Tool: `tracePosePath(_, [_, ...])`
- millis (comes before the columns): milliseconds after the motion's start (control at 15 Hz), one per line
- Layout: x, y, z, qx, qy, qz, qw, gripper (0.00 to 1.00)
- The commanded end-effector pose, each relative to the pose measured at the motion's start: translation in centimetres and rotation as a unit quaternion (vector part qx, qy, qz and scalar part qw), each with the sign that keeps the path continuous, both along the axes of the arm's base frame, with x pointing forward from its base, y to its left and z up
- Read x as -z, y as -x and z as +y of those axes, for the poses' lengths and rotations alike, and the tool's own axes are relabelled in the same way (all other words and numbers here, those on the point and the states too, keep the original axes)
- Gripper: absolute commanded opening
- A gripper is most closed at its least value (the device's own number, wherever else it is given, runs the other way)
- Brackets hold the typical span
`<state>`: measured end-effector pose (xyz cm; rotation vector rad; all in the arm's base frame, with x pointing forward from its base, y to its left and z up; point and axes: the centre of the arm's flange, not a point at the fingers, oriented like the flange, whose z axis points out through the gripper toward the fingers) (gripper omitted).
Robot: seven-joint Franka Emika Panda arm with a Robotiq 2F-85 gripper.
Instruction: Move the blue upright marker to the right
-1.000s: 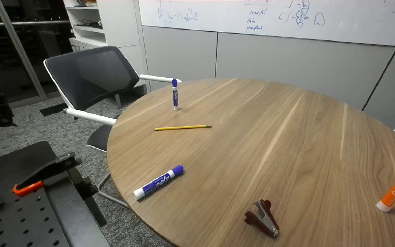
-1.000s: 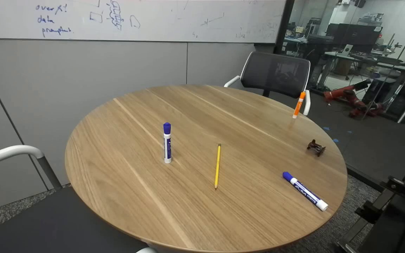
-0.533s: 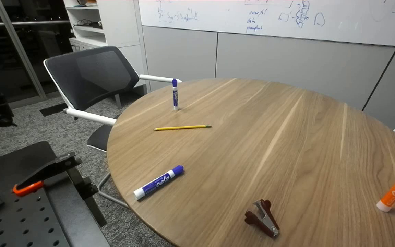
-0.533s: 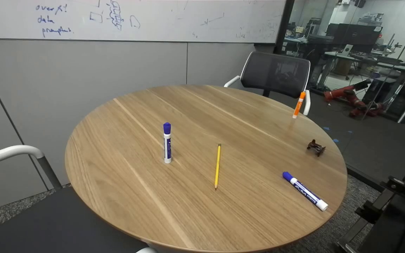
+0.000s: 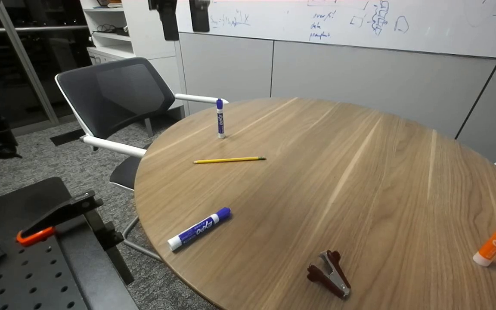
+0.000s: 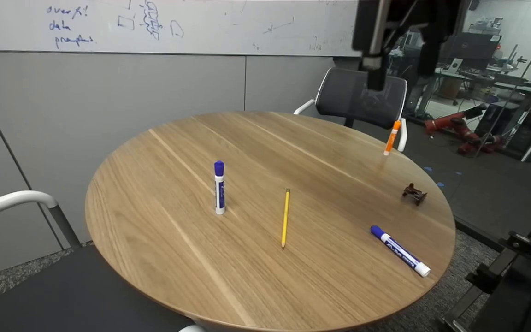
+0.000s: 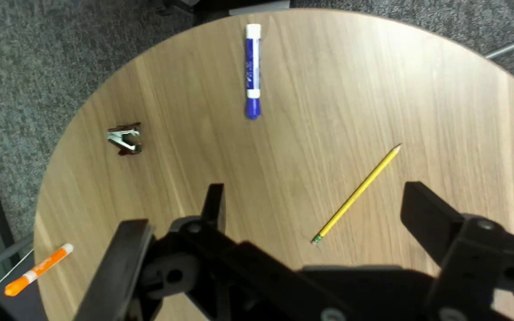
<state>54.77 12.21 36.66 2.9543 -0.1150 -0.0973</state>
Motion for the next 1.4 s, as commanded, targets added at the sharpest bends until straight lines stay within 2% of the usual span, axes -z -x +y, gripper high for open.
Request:
tracePosePath(0, [4.0, -4.6, 5.5, 0.034, -0.040, -0.002, 0.9986, 1.00])
tracePosePath(200, [7.2, -7.1, 9.3, 0.064, -0.081, -0.017, 0.9945, 1.00])
tracePosePath(400, [9.0, -10.2, 10.3, 0.098, -0.098, -0.032, 0.9899, 1.00])
tracePosePath(867, [13.7, -15.4, 11.5, 0.140, -0.096, -0.072, 0.9829, 1.00])
tracePosePath(1333, [16.9, -16.7, 15.0, 0.143, -0.090, -0.079, 0.9824, 1.00])
